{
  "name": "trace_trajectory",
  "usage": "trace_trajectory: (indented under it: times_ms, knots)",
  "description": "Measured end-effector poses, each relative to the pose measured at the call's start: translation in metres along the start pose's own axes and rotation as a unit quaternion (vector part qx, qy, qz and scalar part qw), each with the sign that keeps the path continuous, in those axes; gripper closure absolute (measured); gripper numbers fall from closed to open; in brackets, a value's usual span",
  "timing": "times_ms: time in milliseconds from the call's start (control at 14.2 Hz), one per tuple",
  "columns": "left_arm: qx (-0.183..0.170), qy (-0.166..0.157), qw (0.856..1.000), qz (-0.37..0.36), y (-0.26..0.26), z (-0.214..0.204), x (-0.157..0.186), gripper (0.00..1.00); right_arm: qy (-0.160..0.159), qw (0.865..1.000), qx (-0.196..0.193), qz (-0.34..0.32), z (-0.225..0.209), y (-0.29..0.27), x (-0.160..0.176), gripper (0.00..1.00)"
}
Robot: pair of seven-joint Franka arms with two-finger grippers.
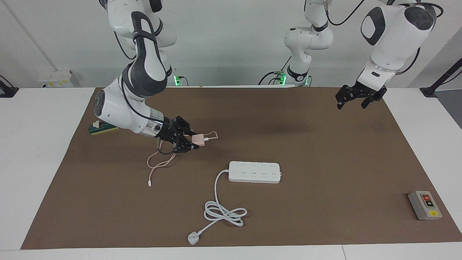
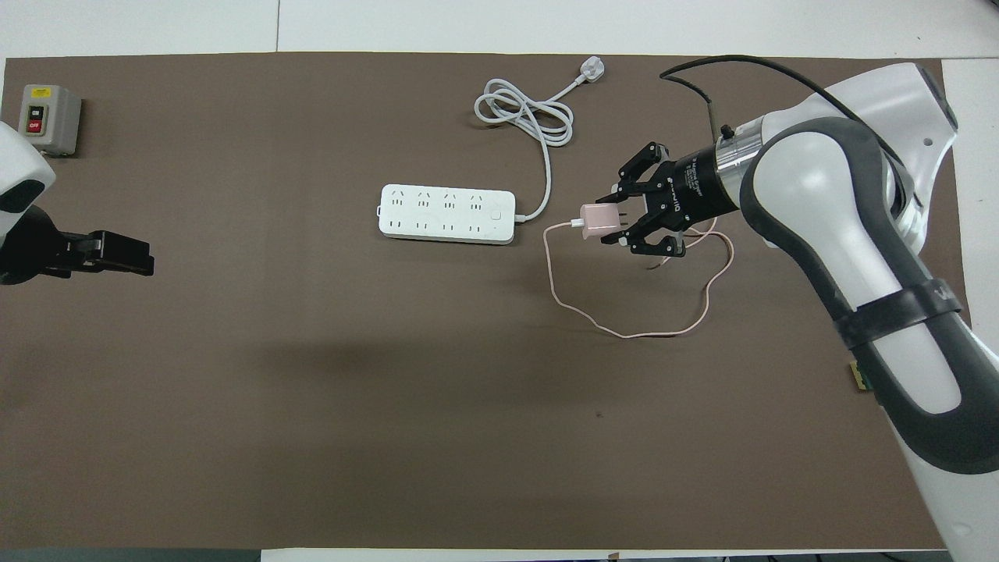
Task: Plug charger into power strip
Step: 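Lift the charger with the right gripper and carry it toward the power strip, then extend the left gripper toward the charger held by the right gripper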
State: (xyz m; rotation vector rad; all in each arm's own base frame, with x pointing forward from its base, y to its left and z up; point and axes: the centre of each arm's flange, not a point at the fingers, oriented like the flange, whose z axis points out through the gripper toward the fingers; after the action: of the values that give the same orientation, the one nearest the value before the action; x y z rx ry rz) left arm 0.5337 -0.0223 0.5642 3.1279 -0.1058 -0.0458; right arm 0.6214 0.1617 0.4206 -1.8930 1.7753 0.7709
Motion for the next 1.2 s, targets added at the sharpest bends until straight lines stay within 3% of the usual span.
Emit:
trace_trajectory:
  times_ms: [211,352,633,774,1197]
  knots:
    - [-0.017,0.002,1.000,0.009,-0.001,0.002,-0.005,0.00,-0.014,0.999,0.031,0.002,0.033,0.015,-0.027,0.52]
    - [-0.055,0.013,0.998,0.005,0.009,0.004,-0.005,0.00,-0.018,0.999,0.048,0.002,0.051,0.033,-0.046,0.52]
    - [-0.148,0.050,0.987,-0.020,0.026,0.020,-0.002,0.00,-0.027,0.998,0.045,0.025,0.063,0.059,-0.083,0.52]
    - [-0.177,0.069,0.981,-0.031,0.036,0.032,0.002,0.00,-0.028,0.998,0.050,0.022,0.063,0.066,-0.096,0.52]
    - [-0.187,0.056,0.981,-0.008,0.045,0.055,-0.004,0.00,-0.023,0.999,0.041,0.019,0.078,0.078,-0.100,0.52]
